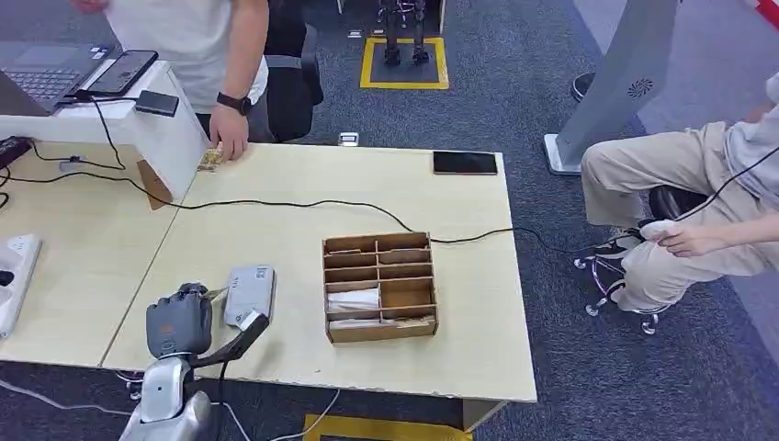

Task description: Pass the card to the sensor for recognition and then transmit it.

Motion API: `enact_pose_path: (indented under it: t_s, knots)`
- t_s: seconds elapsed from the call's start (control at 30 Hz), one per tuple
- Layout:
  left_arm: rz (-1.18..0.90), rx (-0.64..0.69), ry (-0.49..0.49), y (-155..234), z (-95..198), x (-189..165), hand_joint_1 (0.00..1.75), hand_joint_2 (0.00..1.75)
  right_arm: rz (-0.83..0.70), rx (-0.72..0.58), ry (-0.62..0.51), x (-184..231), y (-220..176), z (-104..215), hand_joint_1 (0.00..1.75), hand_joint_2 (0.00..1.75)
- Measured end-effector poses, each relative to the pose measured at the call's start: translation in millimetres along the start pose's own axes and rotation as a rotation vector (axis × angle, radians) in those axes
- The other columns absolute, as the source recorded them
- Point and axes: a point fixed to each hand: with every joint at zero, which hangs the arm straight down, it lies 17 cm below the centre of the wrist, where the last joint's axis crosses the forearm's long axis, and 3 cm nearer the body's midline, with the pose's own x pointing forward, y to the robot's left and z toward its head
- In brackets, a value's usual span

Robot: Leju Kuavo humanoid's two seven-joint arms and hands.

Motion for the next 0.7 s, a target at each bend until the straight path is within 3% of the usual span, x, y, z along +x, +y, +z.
enact_pose_path:
  t_s: [0.7]
  knots:
    - [0.056,-0.059,0.021,-22,14,4,1.75,1.75,0.013,-0.004,-0.004,1,-1,0,0.00,1.75]
